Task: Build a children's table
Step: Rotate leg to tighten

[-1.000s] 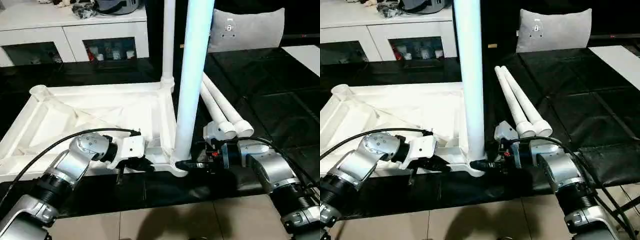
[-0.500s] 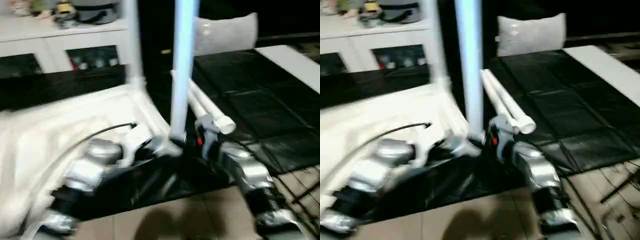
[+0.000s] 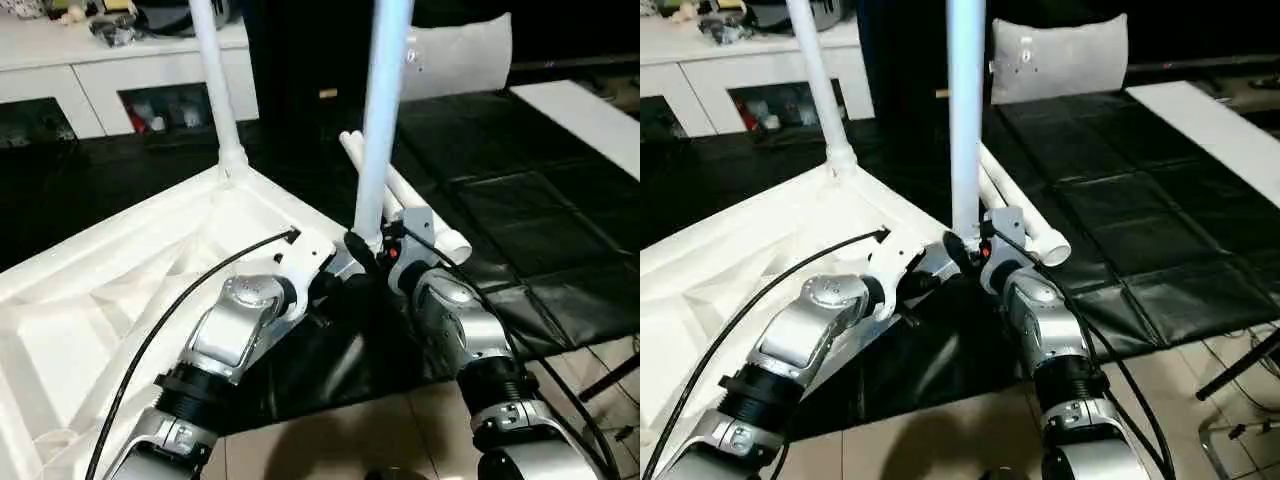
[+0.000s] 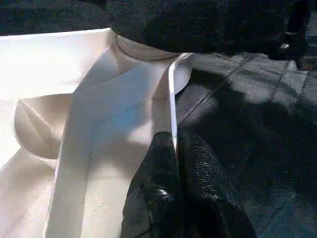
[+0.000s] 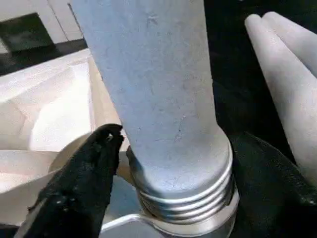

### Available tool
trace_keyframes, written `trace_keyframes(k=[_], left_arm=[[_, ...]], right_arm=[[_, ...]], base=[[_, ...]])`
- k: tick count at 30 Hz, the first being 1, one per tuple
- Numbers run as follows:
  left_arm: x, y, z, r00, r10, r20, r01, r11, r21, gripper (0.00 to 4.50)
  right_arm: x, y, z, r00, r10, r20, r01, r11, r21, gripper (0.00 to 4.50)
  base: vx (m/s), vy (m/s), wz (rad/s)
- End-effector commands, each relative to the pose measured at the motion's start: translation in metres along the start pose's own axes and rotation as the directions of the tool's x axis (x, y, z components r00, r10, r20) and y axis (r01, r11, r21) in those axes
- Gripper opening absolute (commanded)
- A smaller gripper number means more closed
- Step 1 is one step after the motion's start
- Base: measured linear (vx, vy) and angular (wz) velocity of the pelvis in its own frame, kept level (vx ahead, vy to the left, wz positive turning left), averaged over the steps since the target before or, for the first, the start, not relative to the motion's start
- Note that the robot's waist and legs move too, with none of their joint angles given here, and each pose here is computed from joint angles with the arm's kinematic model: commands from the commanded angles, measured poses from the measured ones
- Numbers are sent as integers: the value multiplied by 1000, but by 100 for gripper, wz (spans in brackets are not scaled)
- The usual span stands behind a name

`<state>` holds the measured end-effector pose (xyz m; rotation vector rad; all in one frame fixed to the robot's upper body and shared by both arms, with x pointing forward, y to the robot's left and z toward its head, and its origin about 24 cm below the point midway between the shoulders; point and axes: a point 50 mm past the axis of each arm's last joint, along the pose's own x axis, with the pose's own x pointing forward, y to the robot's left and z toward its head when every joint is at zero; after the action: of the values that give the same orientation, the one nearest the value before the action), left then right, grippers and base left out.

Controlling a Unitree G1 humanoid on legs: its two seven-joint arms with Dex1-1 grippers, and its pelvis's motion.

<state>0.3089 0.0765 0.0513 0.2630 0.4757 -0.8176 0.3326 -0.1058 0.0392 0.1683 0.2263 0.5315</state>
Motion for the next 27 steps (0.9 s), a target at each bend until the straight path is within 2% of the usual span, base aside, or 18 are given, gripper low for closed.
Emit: trace_keyframes(k=[1, 2, 3, 5, 7, 9, 12, 15, 16, 18, 21, 22, 27], left_arm=[[-6, 4, 7, 1000, -25, 17, 23, 995, 96, 0], [-8, 6, 4, 999, -32, 4, 31, 993, 113, 0], [-8, 6, 4, 999, -32, 4, 31, 993, 113, 0], [-16, 14, -8, 995, -87, -46, 94, 980, 175, 0], [-17, 15, -10, 994, -94, -55, 102, 978, 182, 0], [-23, 17, -20, 978, -175, -115, 199, 948, 247, 0], [-28, 18, -25, 957, -247, -152, 282, 914, 293, 0], [-33, 20, -28, 939, -290, -183, 336, 884, 324, 0], [-36, 20, -29, 924, -326, -201, 379, 857, 350, 0], [-36, 20, -29, 924, -326, -201, 379, 857, 350, 0], [-46, 17, -32, 846, -456, -276, 533, 738, 413, 0], [-48, 16, -32, 829, -476, -293, 559, 715, 420, 0], [-51, 13, -32, 783, -530, -326, 622, 657, 425, 0]], right_arm=[[-4, 9, 0, 993, 115, 10, -114, 993, -23, 400], [-8, 6, 2, 992, 127, 19, -126, 991, -38, 400], [-8, 6, 2, 992, 127, 19, -126, 991, -38, 422], [-24, -4, 10, 974, 228, 11, -225, 966, -125, 436], [-26, -5, 11, 970, 245, 5, -242, 960, -138, 445], [-36, -10, 17, 940, 335, -61, -340, 913, -227, 445], [-40, -13, 20, 919, 377, -115, -395, 878, -271, 445], [-44, -15, 20, 893, 415, -176, -450, 844, -292, 445], [-46, -15, 20, 872, 443, -210, -488, 822, -293, 445], [-46, -15, 20, 872, 443, -210, -488, 822, -293, 445], [-51, -11, 18, 779, 548, -306, -623, 733, -273, 445], [-52, -11, 16, 758, 565, -328, -647, 716, -263, 429], [-49, -10, 12, 728, 582, -363, -677, 693, -247, 377]], base=[[0, 0, 0], [0, 0, 0], [0, 0, 0], [0, 0, 0], [0, 0, 0], [0, 0, 0], [0, 0, 0], [0, 0, 0], [0, 0, 0], [0, 0, 0], [0, 0, 0], [0, 0, 0], [0, 0, 0]])
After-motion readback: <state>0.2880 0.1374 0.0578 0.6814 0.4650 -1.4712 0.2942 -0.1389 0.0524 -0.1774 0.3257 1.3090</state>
